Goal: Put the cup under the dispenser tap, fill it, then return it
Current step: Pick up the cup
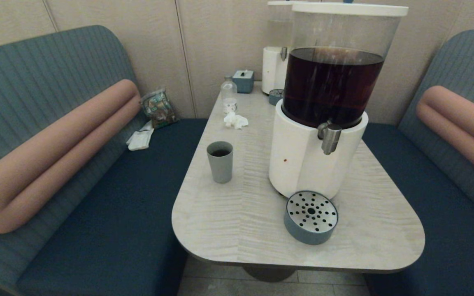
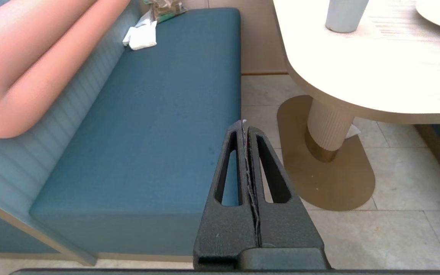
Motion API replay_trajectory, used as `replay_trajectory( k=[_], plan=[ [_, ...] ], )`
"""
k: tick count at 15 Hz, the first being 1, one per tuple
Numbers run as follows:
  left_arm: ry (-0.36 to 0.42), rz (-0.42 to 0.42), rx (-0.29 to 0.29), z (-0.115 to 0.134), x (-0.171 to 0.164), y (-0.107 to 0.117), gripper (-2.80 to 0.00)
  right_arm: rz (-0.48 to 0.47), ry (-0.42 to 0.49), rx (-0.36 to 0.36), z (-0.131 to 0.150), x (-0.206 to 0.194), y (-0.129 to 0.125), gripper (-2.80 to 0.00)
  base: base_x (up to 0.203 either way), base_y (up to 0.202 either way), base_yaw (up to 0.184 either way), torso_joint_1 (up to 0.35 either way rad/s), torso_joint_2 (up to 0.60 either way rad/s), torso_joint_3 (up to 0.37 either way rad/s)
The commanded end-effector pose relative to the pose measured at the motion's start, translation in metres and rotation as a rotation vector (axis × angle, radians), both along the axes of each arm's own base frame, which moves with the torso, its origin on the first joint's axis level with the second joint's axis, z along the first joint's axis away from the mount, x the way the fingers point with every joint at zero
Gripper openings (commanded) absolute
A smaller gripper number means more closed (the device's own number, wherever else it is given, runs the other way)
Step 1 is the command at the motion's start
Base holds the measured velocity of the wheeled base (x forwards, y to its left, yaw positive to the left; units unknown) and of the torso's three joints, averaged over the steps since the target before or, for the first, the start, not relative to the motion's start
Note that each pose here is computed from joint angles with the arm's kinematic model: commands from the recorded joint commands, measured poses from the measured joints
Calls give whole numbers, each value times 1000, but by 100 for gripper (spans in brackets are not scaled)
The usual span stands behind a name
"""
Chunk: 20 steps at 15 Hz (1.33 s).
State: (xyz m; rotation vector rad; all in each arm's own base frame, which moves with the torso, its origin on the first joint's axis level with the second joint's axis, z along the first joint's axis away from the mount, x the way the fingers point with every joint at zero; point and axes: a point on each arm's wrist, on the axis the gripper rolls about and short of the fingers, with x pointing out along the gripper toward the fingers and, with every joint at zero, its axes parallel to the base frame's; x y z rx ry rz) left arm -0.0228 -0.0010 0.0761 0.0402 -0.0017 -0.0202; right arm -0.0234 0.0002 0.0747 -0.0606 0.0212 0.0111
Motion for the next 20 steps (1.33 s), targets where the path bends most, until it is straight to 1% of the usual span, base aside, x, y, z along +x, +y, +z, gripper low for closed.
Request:
replay_trajectory(
  k=[1,5,6,7,8,10,11,13,14,15,18,20],
  plan=[
    [-2,0,-2,0,0,0,-280,0,-3,-1,0,0,0,-280,0,0,0,0,0,0],
    [-8,0,6,1,0,0,-280,0,-2,-1,0,0,0,-280,0,0,0,0,0,0],
    [-21,1,7,3,-1,0,-280,0,-3,-1,0,0,0,-280,0,0,0,0,0,0],
    [-73,-6,3,13,-3,0,-280,0,-2,-1,0,0,0,-280,0,0,0,0,0,0],
    [-127,-21,1,28,-8,-1,-280,0,-2,-1,0,0,0,-280,0,0,0,0,0,0],
    [-221,-41,4,67,-21,-1,-280,0,-3,-1,0,0,0,-280,0,0,0,0,0,0],
    [-231,-48,3,88,-22,-1,-280,0,-2,-1,0,0,0,-280,0,0,0,0,0,0],
    [-181,-91,-16,120,-9,-1,-280,0,-2,-1,0,0,0,-280,0,0,0,0,0,0],
    [-137,-122,-25,132,3,-2,-280,0,-3,-1,0,0,0,-280,0,0,0,0,0,0],
    [-99,-156,-30,139,14,-2,0,0,-2,-1,0,0,0,-280,0,0,0,0,0,0],
    [10,-259,-53,147,51,-5,0,0,-2,-1,0,0,0,-280,0,0,0,0,0,0],
    [72,-331,-69,151,82,-8,0,0,-3,-1,0,0,0,-280,0,0,0,0,0,0]
  ],
)
